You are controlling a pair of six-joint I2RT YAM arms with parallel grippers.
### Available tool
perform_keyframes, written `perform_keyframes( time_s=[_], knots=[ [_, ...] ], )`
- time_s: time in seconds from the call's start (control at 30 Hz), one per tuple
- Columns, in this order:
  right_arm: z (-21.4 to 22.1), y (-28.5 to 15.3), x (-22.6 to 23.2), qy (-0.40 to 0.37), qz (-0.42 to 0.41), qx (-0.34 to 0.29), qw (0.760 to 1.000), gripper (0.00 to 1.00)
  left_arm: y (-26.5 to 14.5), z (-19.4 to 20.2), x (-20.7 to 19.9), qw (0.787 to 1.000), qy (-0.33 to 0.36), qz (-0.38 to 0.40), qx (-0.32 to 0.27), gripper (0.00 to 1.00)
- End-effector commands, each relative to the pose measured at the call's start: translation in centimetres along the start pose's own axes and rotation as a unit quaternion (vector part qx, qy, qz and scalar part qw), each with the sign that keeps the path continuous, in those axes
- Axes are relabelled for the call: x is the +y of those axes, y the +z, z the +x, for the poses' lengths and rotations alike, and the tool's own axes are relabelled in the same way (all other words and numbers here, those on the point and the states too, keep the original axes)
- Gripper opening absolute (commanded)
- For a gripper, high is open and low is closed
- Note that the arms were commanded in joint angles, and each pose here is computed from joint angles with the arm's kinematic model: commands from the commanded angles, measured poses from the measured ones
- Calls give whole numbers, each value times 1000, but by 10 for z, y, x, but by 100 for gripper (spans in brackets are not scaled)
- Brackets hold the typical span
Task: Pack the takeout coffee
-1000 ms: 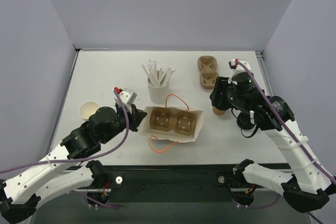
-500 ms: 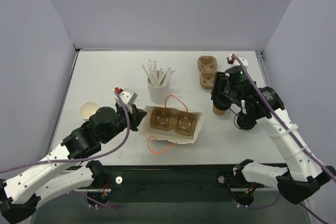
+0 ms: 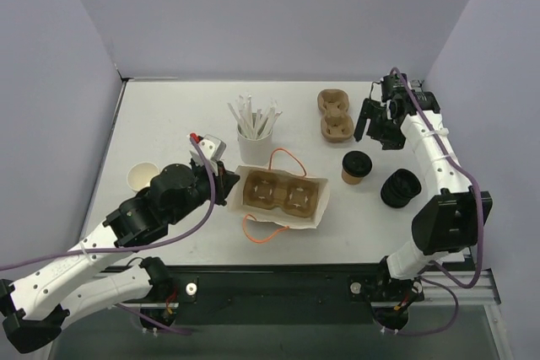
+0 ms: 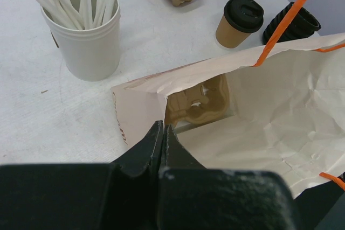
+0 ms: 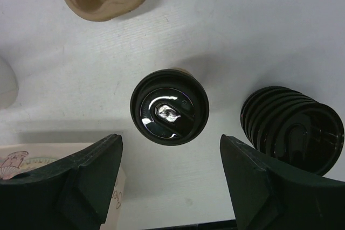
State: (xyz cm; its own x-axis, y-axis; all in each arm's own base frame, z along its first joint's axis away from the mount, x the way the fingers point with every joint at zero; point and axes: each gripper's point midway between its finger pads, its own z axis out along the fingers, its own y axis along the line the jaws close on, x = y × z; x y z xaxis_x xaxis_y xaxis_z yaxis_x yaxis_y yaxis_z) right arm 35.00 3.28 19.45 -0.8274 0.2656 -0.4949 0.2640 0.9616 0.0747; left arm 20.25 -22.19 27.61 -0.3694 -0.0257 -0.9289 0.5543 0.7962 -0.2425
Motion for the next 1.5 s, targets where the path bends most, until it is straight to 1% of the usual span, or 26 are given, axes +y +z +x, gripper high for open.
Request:
perform_keyframes(
  time_s=[0.0,0.17,0.33,0.4,0.43,0.47,0.57,0.67,0.7,0.77,0.83,0.87,0.93,0.97,1.1,1.23,1.33,1.47],
  knots=[
    [18,6,4,-30,-49,62,996,74,-9,-22,-8,999,-30,12,-29,0],
    [22,21,6,-41,-49,86,994,75,-10,-22,-11,999,-33,20,-22,0],
    [33,29,-1,-56,-25,97,993,75,-12,-22,-12,999,-32,23,-20,0],
    [36,33,-4,-87,-23,102,991,74,-13,-24,-13,999,-30,25,-21,0],
    [39,33,0,-103,-35,105,989,74,-13,-22,-12,999,-28,23,-18,0],
    [40,36,0,-129,-42,102,986,73,-13,-23,-12,999,-27,24,-19,0],
    [39,41,-1,-172,-52,92,979,73,-15,-23,-12,999,-25,23,-18,0],
    [37,46,2,-179,-57,83,979,73,-15,-23,-12,999,-23,24,-17,0],
    [37,49,0,-200,-59,83,974,73,-16,-23,-14,999,-23,29,-16,0],
    [33,52,2,-218,-62,70,971,73,-16,-23,-14,999,-18,29,-13,0],
    [35,55,3,-249,-77,67,963,73,-17,-22,-13,999,-14,28,-8,0],
    [30,53,5,-267,-84,47,959,73,-18,-24,-14,999,-11,29,-11,0],
    [33,56,9,-321,-93,30,942,73,-19,-25,-14,999,-8,30,-11,0],
    [32,54,9,-332,-96,21,938,74,-19,-26,-14,999,-7,31,-12,0],
    [32,57,14,-343,-119,25,931,73,-19,-27,-14,999,-4,33,-12,0],
    [42,60,24,-351,-157,47,922,71,-19,-26,-15,999,0,36,-11,0],
    [43,63,17,-350,-135,57,925,70,-19,-26,-13,999,3,35,-10,0],
    [46,65,10,-363,-122,64,922,69,-20,-27,-12,999,4,33,-13,0]
  ],
)
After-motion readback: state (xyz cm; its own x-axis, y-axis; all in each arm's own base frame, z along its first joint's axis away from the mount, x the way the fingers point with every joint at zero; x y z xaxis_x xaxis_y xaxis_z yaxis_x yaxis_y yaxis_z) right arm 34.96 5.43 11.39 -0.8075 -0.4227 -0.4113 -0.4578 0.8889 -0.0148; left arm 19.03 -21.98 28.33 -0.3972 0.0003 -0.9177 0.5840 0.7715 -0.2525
